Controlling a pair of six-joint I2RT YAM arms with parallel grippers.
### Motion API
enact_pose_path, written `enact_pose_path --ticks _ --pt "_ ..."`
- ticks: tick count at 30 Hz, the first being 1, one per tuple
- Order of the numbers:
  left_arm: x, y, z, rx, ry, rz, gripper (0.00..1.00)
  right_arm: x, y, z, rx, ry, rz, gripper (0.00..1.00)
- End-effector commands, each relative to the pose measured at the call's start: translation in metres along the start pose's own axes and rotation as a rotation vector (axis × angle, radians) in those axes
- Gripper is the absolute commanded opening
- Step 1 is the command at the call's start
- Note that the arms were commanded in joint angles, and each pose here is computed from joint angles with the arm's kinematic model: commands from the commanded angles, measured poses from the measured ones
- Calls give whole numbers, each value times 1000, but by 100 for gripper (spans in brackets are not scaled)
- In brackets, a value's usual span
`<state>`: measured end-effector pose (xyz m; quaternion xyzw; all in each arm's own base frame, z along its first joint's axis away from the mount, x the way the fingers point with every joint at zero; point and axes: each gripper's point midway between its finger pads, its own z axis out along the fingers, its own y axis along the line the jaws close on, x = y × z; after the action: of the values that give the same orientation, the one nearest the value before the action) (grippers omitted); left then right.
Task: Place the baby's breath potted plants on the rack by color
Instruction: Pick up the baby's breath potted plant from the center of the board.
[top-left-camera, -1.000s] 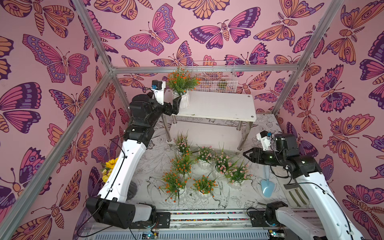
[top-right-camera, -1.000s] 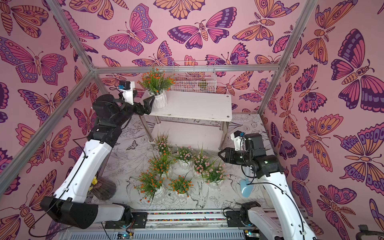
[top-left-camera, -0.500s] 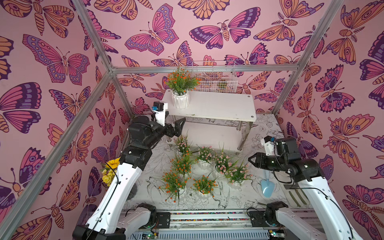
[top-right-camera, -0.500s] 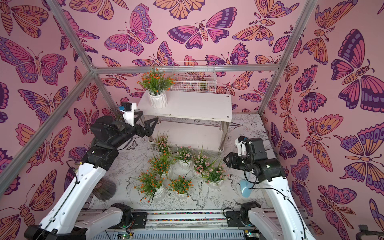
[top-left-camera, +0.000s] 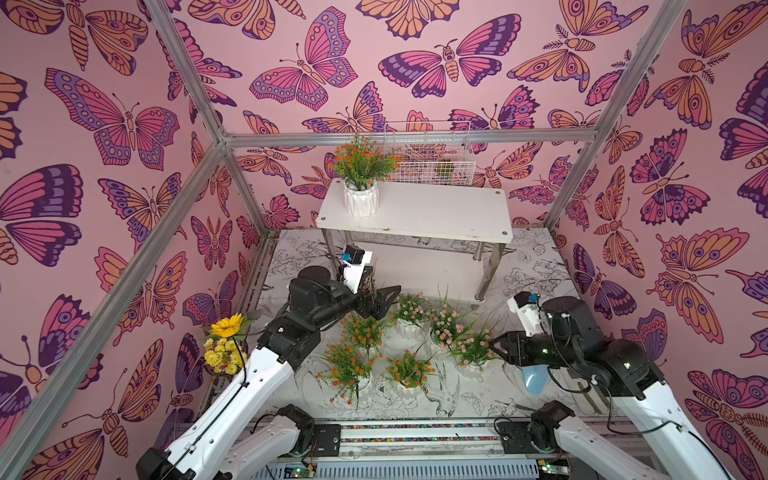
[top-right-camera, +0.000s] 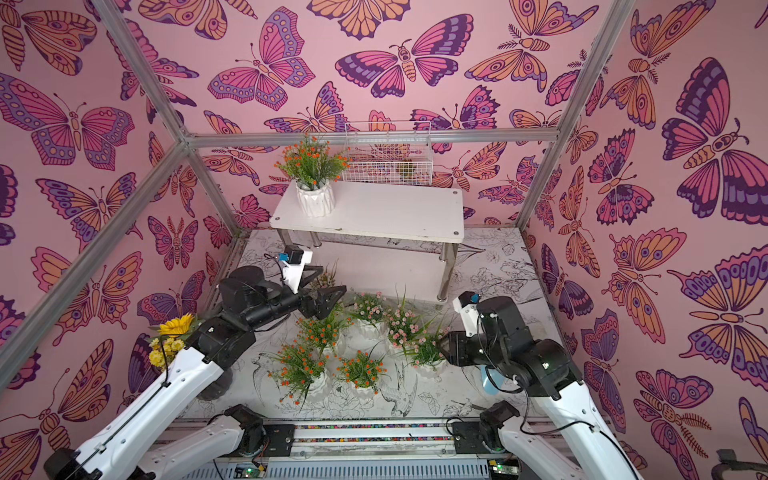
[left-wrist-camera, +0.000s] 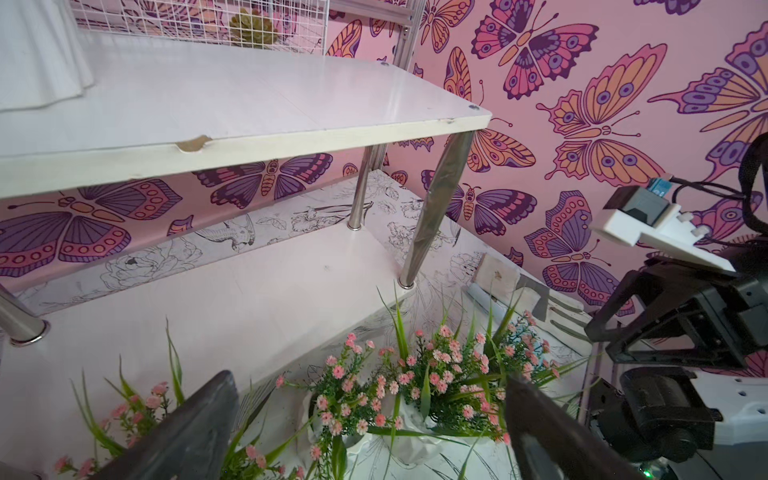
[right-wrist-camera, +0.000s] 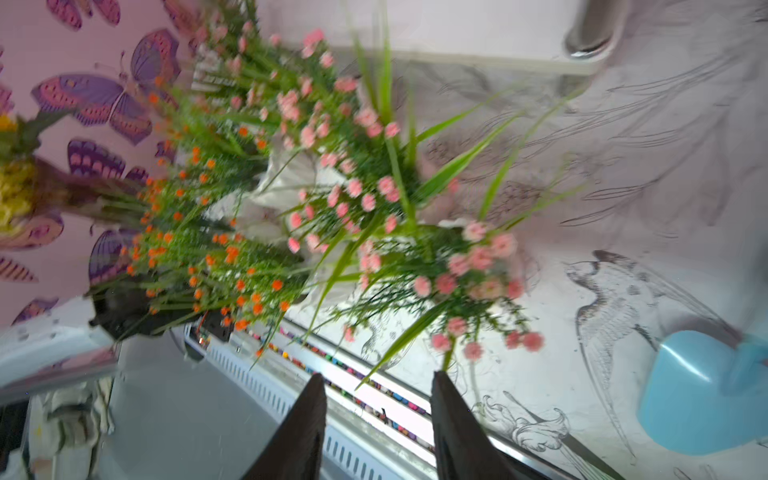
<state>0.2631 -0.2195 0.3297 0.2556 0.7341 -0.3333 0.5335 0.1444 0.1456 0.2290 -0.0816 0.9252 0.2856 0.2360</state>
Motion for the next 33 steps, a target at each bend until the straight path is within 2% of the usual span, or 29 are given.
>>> enact_pose_path --ticks 1,8,11,17,23,33 --pt "5 -8 -7 14 -20 -29 100 4 8 17 25 -10 -17 42" --pt "18 -15 -25 4 -45 -36 100 39 43 65 45 58 -196 40" --pt "20 -16 -34 -6 -68 -44 100 53 55 83 39 73 -233 39" --pt "24 -21 -46 4 -97 -74 100 70 64 102 60 44 -254 37" --pt "28 -21 -50 -4 -101 -85 100 84 55 119 145 24 -260 36" --pt "29 -24 -51 6 -85 -83 100 76 45 138 188 -85 -171 34"
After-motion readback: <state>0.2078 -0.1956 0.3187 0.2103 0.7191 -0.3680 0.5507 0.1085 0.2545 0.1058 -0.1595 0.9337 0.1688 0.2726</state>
